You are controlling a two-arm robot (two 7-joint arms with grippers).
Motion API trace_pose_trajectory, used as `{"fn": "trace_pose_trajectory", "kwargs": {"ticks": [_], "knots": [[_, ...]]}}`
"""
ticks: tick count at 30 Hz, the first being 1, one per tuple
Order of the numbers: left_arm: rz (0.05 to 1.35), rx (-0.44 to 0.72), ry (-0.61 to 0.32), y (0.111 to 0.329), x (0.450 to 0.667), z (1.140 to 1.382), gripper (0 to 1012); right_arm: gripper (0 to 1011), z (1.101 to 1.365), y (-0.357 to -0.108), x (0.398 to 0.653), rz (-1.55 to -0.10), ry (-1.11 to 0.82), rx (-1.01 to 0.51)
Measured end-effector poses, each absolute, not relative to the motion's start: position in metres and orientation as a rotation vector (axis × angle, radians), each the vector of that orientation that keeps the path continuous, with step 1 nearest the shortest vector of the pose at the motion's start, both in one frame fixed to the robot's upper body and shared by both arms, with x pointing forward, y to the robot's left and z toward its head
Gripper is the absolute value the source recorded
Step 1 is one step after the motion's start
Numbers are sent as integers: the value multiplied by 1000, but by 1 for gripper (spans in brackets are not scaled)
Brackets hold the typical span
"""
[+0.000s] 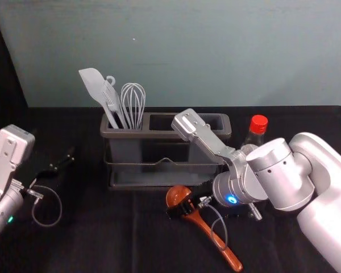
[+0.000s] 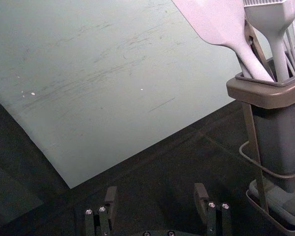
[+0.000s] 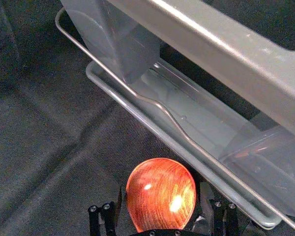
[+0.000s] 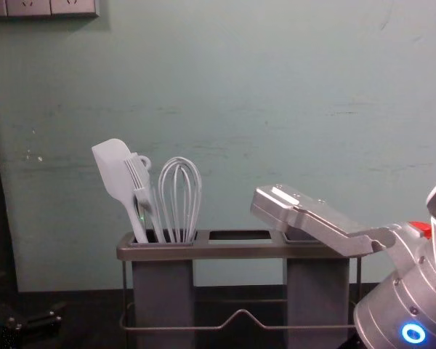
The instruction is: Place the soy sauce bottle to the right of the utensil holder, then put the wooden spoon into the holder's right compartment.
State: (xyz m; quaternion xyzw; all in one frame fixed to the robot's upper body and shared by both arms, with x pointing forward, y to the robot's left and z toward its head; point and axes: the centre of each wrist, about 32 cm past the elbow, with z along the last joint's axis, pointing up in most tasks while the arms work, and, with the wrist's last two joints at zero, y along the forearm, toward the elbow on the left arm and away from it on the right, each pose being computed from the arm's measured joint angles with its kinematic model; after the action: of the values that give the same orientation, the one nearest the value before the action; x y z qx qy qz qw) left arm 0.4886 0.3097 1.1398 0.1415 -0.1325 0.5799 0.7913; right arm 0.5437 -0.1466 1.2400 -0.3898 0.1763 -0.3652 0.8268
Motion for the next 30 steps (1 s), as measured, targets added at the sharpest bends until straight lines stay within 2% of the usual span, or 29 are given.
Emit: {"fn": "trace_pose_trajectory", "kwargs": {"ticks": [22,30], "knots": [[1248,304,-285,310,489,1140,1011,1002,1239,-146,545,-775,376,-826],[1248,305,-285,310,489,1140,1012,838,1239,-146,544,-775,376,-826]]}}
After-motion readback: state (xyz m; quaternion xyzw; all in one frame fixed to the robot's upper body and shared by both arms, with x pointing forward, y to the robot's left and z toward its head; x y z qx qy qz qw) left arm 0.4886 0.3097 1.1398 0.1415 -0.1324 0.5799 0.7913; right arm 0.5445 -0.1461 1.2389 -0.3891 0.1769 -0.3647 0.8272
